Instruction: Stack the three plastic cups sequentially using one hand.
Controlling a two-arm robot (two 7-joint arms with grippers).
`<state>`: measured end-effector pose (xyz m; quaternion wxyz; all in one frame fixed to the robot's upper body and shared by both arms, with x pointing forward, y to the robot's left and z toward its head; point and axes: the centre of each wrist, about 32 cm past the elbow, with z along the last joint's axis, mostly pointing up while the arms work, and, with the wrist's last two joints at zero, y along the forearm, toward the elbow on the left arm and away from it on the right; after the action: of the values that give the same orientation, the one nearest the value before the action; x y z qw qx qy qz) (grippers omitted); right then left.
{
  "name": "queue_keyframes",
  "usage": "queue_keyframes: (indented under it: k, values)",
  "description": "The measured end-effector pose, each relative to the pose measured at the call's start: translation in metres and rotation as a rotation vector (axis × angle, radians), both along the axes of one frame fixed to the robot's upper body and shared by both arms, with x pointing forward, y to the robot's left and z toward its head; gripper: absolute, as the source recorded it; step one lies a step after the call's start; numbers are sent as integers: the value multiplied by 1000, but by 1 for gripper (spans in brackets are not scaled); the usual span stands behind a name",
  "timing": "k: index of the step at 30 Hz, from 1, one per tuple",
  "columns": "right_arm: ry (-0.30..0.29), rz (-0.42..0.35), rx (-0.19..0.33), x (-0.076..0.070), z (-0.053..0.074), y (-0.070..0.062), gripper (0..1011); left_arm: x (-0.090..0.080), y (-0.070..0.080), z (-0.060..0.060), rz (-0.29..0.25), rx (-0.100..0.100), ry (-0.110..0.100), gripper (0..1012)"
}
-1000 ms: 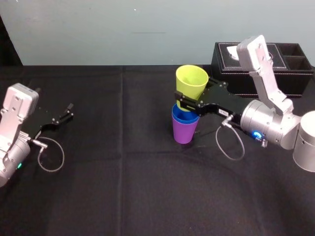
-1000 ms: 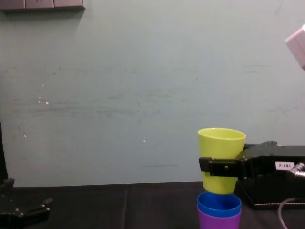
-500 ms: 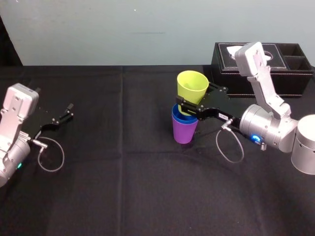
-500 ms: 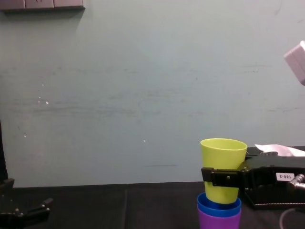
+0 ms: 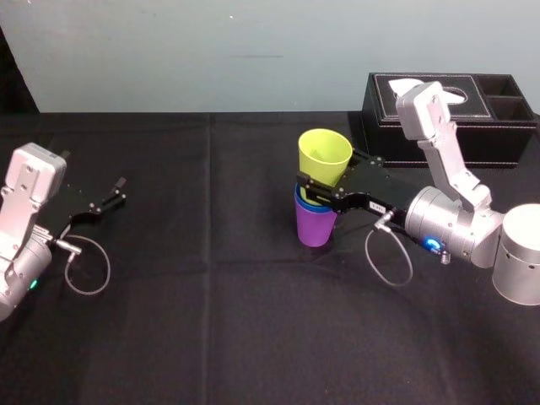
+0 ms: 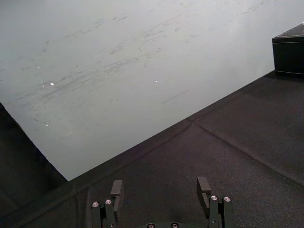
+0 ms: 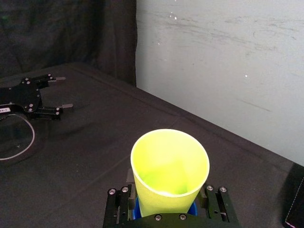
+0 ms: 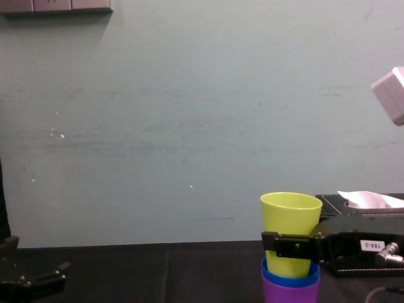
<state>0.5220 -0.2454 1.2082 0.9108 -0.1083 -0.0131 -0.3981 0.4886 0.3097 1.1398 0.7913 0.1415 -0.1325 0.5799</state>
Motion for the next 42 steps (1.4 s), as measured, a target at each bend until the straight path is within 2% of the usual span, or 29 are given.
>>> queue_keyframes:
  k: [8,18,24,29,36,42]
  values:
    - [3,6,-5,2,-5,0,723,0,0,0,0,0,0,1011]
    - [2,6,-4,2,-4,0,729,0,0,0,0,0,0,1011]
    - [2,6,-4,1,-4,0,902,0,0,0,0,0,0,1011]
    - [3,5,-4,1,-4,0,1003,0,0,0,0,0,0,1011]
    - [3,4,-3,1,-4,0,1004,0,0,0,0,0,0,1011]
    - [-26,-15,32,-10,2,-6,1004,0,0,0,0,0,0,1011]
